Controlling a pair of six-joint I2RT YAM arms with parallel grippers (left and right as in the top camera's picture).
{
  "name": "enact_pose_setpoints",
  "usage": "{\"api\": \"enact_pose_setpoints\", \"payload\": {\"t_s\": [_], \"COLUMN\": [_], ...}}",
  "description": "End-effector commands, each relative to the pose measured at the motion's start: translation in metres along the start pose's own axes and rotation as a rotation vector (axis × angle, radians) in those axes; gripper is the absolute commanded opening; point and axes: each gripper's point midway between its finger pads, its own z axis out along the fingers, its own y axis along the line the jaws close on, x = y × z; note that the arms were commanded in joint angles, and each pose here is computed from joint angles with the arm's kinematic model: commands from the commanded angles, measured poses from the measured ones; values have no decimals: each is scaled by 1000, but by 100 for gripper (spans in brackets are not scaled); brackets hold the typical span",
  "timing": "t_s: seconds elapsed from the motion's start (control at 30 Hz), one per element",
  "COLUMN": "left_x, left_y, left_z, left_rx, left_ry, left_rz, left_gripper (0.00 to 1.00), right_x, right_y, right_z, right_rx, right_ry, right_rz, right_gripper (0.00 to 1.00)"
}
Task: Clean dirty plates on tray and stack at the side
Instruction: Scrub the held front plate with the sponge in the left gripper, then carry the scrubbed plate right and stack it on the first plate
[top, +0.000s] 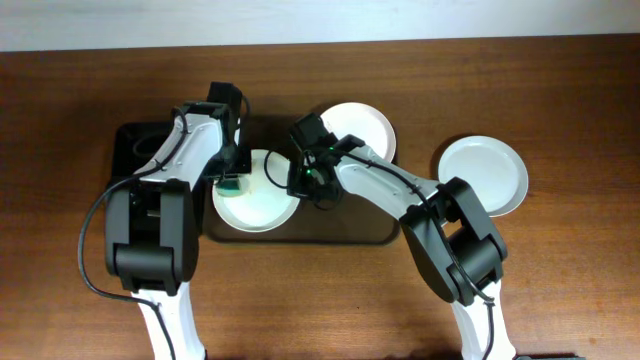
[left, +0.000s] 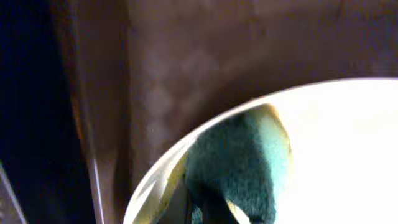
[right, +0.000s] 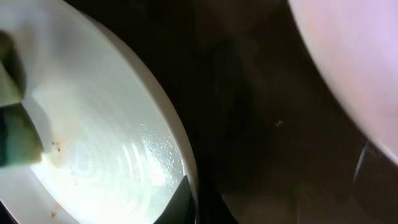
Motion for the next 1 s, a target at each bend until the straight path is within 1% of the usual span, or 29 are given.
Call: {"api": "enact_pose_setpoints", "payload": {"t_s": [0.0,0.1,0.2,0.23,0.33,0.37,0.4,0.43,0.5,0.57,0.6,0.67,0.7,0.73,0.77,0.83,0.87,0.97], "left_x": [25,15,5,-7,-54,-73,-84,-86,-84,-82,-81,-80,-80,-80,-80,-80,-80,-77], "left_y": [-49,-79,-81,-72,-42,-27,-15,-9,-8,-8,-5,-1,-1,-1,-1,-1,-1,6], "left_z": [-3,-15,-17,-21,-58,-74,-84,-86,-85,-84,-83,-80,-80,-80,-80,-80,-80,-76], "left_rx": [327,511,523,501,504,508,512,514,513,509,494,467,467,467,467,467,467,420], "left_ry": [88,36,3,-22,-134,-184,-210,-214,-205,-197,-193,-189,-189,-189,-189,-189,-188,-179], "left_rz": [188,203,179,133,0,-65,-128,-157,-162,-163,-166,-171,-171,-171,-171,-171,-171,-179], "left_gripper": [1,1,1,0,0,1,1,0,0,0,0,0,0,0,1,1,0,0], "right_x": [6,6,6,7,7,7,8,10,3,-6,-12,-22,-28,-32,-36,-38,-36,-31], "right_y": [-11,-11,-10,-10,-9,-9,-8,-5,-1,4,8,-5,-15,-25,-37,-46,-43,-30], "right_z": [11,11,11,11,11,11,10,9,-15,-49,-83,-142,-179,-214,-238,-258,-267,-273], "right_rx": [35,35,33,28,24,24,20,1,-26,-50,-50,71,149,248,365,520,645,843], "right_ry": [19,19,21,25,29,29,32,45,39,-3,-58,-209,-307,-411,-499,-597,-677,-800], "right_rz": [6,6,6,0,-1,-1,0,-20,-65,-122,-181,-202,-221,-271,-277,-293,-333,-413], "right_gripper": [4,4,4,4,4,4,4,4,4,4,4,4,4,4,4,4,4,4]}}
